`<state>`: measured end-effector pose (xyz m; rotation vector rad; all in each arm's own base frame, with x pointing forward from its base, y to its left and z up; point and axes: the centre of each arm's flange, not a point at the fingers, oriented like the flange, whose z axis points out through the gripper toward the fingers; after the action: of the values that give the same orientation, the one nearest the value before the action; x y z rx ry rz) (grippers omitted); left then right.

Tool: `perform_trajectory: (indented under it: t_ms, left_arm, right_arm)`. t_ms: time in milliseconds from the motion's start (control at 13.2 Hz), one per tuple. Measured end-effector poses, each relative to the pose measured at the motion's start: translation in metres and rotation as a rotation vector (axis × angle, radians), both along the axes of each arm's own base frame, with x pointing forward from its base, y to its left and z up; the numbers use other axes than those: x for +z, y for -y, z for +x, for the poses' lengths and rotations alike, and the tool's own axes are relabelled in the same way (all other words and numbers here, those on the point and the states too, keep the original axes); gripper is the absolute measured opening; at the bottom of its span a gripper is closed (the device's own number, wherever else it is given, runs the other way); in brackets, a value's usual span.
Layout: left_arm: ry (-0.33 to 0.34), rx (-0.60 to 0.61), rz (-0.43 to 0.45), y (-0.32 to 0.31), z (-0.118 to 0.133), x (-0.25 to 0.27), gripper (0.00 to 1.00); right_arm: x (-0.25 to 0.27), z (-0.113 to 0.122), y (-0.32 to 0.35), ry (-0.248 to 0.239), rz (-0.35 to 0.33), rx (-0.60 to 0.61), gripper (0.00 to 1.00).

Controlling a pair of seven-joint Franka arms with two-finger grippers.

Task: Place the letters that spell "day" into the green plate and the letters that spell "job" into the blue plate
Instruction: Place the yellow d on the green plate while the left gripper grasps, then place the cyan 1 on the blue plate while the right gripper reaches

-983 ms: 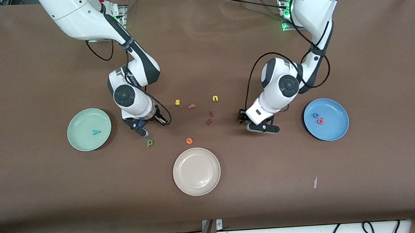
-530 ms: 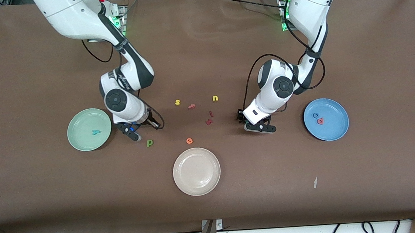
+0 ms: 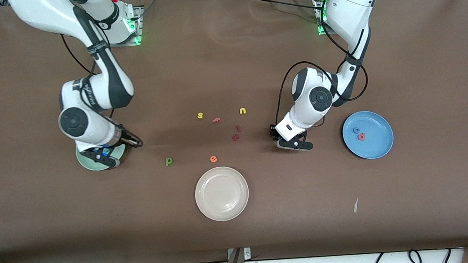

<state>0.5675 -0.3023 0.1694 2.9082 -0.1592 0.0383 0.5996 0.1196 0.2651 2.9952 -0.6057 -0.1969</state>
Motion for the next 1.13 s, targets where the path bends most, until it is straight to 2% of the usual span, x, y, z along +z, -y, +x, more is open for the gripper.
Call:
perform_trajectory:
  t_ms: [151, 227, 303, 378, 454, 605, 832, 983, 1059, 1135]
  left_arm:
    - [-0.001, 0.001, 0.001, -0.001, 0.000, 0.000, 0.38]
    - [-0.001, 0.001, 0.002, -0.001, 0.000, -0.001, 0.30]
    - [-0.001, 0.001, 0.002, -0.001, 0.000, -0.001, 0.30]
    - [-0.001, 0.001, 0.002, -0.001, 0.000, -0.001, 0.21]
    - [-0.001, 0.000, 0.002, -0.001, 0.000, -0.001, 0.19]
    - [-0.001, 0.000, 0.002, -0.001, 0.000, -0.001, 0.19]
    - [-0.001, 0.000, 0.002, -0.001, 0.000, -0.001, 0.19]
    - [-0.001, -0.009, 0.007, -0.001, 0.000, 0.000, 0.19]
    - [-0.003, -0.020, 0.016, -0.002, 0.000, 0.001, 0.19]
    - [-0.005, -0.025, 0.024, -0.006, 0.002, 0.003, 0.19]
  right_arm:
    - [-0.004, -0.001, 0.036, -0.018, -0.004, 0.081, 0.28]
    - [-0.008, -0.002, 0.055, -0.029, -0.007, 0.115, 0.28]
    - [-0.011, -0.004, 0.073, -0.034, -0.009, 0.140, 0.28]
    - [-0.016, -0.006, 0.087, -0.034, -0.011, 0.151, 0.28]
    - [-0.022, -0.009, 0.098, -0.032, -0.014, 0.150, 0.28]
    - [-0.032, -0.012, 0.108, -0.039, -0.016, 0.144, 0.43]
    - [-0.026, -0.009, 0.102, -0.033, -0.011, 0.154, 0.74]
    - [-0.015, -0.002, 0.090, -0.036, 0.031, 0.131, 0.95]
    - [-0.007, 0.002, 0.084, -0.035, 0.065, 0.110, 1.00]
    - [-0.001, 0.006, 0.077, -0.032, 0.089, 0.095, 1.00]
